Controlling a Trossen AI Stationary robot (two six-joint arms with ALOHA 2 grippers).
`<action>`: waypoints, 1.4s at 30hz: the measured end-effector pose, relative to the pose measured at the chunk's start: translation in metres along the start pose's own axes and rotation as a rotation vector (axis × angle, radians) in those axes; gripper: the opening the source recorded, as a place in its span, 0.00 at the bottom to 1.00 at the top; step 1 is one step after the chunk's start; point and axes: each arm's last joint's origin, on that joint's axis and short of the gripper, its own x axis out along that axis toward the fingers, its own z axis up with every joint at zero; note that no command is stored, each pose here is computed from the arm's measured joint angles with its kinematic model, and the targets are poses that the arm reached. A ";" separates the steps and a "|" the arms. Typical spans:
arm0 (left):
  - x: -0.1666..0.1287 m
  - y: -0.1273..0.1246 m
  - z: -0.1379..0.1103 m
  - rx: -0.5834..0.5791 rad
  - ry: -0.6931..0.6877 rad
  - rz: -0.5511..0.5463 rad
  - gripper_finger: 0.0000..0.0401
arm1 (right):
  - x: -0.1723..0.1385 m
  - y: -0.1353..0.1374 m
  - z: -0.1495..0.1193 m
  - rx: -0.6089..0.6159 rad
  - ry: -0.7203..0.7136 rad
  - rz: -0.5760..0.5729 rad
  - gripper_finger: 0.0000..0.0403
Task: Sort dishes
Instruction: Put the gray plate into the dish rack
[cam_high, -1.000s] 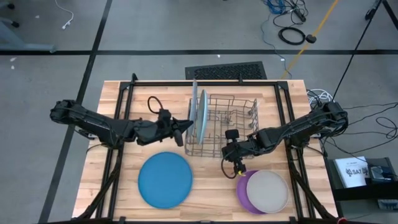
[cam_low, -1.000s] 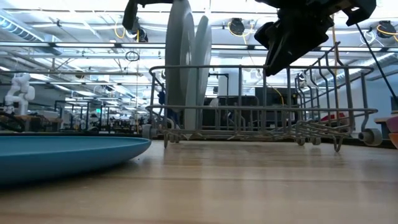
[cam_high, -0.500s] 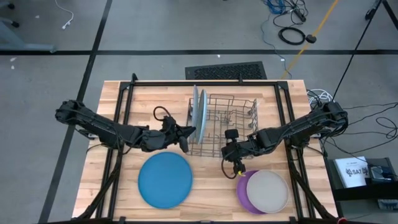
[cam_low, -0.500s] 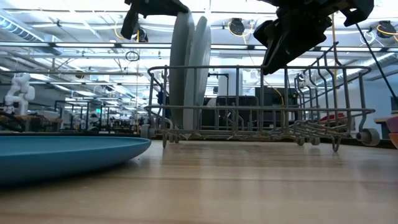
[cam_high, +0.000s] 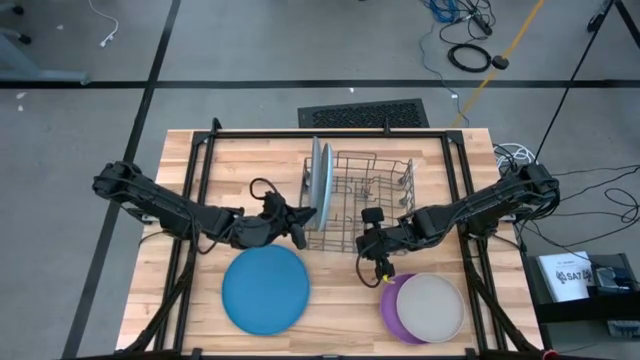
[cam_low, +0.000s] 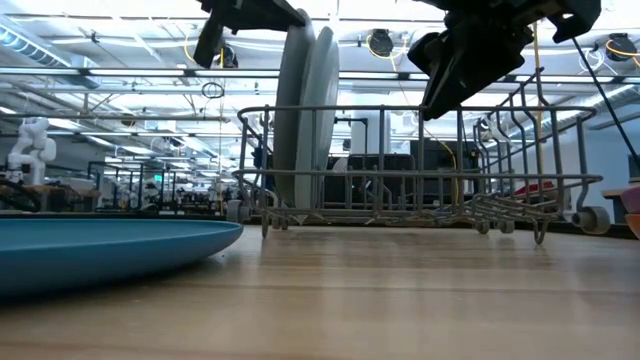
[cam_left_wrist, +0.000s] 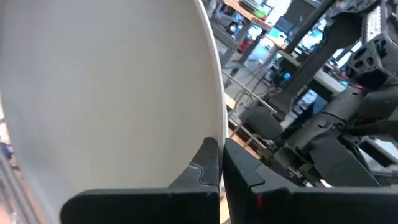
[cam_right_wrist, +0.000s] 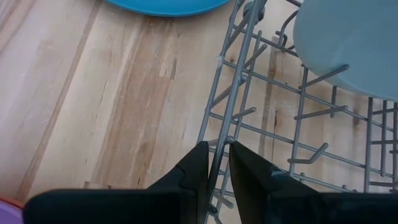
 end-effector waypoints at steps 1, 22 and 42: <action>-0.001 -0.001 0.000 0.005 -0.014 0.003 0.00 | 0.000 0.000 0.000 0.000 0.000 0.000 0.15; -0.018 -0.016 -0.003 0.052 -0.154 0.034 0.00 | 0.000 0.000 0.002 0.002 -0.015 0.002 0.15; -0.030 0.016 -0.032 -0.064 -0.245 -0.042 0.00 | 0.000 0.000 0.003 -0.004 -0.029 0.001 0.15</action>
